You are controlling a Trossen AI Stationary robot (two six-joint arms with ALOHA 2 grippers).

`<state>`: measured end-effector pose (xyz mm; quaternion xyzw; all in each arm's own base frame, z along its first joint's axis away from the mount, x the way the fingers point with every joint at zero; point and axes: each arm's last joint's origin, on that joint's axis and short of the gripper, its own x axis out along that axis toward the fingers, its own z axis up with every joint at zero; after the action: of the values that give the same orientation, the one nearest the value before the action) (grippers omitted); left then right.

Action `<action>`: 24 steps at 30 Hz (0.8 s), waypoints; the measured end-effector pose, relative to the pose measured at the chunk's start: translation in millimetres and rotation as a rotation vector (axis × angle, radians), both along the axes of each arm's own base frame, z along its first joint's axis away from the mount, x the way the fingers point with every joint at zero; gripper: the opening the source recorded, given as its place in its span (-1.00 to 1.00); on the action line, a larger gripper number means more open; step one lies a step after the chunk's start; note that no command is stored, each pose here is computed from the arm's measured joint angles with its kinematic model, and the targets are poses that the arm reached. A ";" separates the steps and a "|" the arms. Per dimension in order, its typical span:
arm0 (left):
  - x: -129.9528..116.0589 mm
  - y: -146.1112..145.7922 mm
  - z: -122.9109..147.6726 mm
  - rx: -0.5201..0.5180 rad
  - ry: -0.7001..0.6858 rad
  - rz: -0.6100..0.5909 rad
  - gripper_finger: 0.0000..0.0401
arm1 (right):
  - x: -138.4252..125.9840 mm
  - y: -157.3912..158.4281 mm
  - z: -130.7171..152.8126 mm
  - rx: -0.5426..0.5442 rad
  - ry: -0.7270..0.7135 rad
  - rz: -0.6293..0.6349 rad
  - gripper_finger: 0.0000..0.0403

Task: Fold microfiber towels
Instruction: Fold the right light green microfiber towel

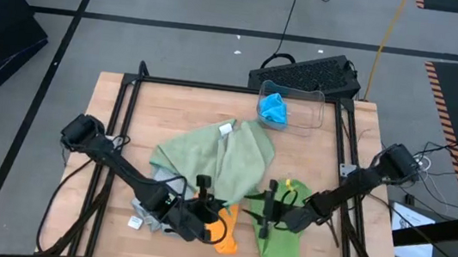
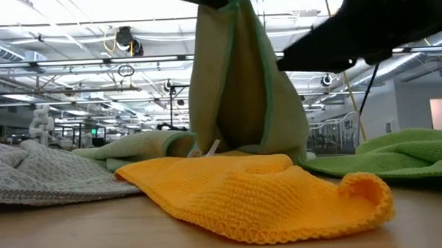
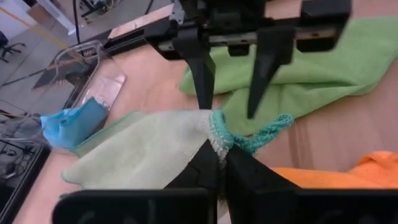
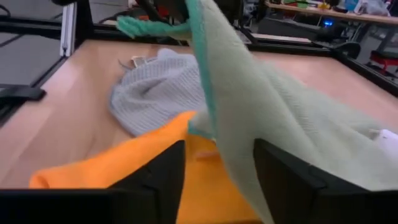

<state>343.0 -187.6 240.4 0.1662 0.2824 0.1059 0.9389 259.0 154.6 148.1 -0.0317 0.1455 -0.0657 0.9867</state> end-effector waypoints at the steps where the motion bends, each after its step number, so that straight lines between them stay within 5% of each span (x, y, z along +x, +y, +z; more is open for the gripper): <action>1: 0.3 -0.3 0.4 0.001 -0.007 0.004 -0.90 | 4.2 1.5 -0.1 0.002 -0.001 -0.004 -0.01; 9: 12.9 -2.3 14.6 -0.034 -0.133 -0.095 -0.86 | 23.7 -5.9 -18.2 0.011 0.003 -0.209 -0.04; 18: 4.3 -16.1 17.0 0.072 -0.138 -0.124 -0.85 | 10.9 -13.9 -34.3 -0.067 0.148 -0.259 -0.95; 24: -1.4 -12.0 9.5 0.160 -0.065 -0.053 -0.85 | 6.1 -7.1 -15.6 -0.017 0.106 -0.190 -0.77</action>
<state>341.6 -199.7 249.9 0.2446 0.2380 0.1083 0.9337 265.1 147.5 132.5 -0.0297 0.1994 -0.1584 0.9666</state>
